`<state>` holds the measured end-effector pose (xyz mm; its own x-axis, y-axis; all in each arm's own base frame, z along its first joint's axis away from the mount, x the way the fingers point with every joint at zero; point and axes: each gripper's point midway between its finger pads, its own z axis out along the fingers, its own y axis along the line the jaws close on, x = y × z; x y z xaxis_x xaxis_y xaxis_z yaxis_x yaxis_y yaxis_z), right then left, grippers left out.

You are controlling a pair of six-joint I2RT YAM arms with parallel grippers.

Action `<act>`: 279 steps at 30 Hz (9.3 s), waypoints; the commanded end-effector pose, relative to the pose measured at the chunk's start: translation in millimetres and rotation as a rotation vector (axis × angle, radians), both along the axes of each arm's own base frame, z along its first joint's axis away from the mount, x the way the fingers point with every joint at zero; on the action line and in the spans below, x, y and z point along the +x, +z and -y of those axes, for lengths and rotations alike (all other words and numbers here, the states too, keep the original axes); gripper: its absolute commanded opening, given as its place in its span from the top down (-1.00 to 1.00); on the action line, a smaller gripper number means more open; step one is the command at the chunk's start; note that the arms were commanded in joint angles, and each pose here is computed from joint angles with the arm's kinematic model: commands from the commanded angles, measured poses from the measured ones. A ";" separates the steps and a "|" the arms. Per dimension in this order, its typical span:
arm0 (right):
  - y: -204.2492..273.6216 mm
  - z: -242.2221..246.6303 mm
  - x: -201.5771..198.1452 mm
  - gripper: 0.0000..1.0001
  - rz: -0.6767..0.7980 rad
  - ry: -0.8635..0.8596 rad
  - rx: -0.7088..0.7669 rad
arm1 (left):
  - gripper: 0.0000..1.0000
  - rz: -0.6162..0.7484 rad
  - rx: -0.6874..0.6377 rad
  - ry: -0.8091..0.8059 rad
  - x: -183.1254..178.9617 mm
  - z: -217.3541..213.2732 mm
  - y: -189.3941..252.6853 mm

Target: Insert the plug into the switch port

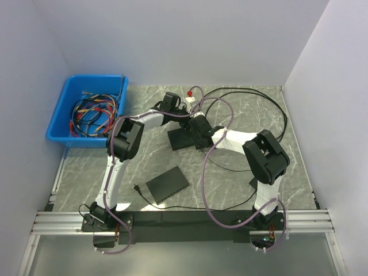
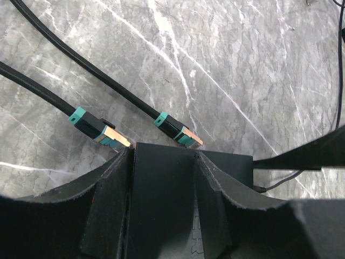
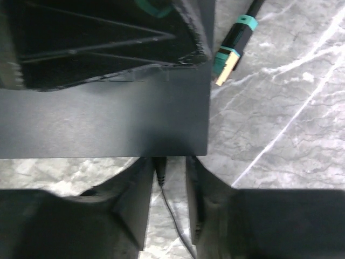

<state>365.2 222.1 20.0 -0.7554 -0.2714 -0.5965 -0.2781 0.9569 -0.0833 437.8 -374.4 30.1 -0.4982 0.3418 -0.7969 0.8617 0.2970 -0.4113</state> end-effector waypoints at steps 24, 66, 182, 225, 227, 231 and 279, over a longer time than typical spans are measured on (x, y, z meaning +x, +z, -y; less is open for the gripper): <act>82.2 -8.9 0.9 -0.27 0.201 -0.038 0.371 | -0.04 -0.569 0.280 -0.035 -129.9 -27.8 -113.3; 34.1 -13.8 -52.7 -0.09 0.038 -0.235 0.423 | -0.27 -0.297 0.120 0.852 -59.0 -107.5 11.5; 141.7 109.7 -15.1 -0.24 0.267 -0.536 0.343 | -0.22 0.029 0.128 0.926 -60.5 -63.0 101.7; 135.2 130.4 -86.3 -0.33 0.322 -0.497 0.494 | 0.32 0.173 0.480 0.870 -7.9 29.7 -6.6; 134.5 129.6 -86.0 -0.33 0.322 -0.493 0.495 | 0.84 0.171 0.481 0.850 -8.9 32.2 -9.5; 130.0 129.4 -85.3 -0.33 0.309 -0.498 0.489 | 0.99 0.162 0.459 0.827 -11.0 36.0 -5.0; 277.9 -81.2 -267.5 -0.29 0.807 0.646 0.194 | 0.99 -0.528 0.049 0.276 -362.7 -155.8 224.8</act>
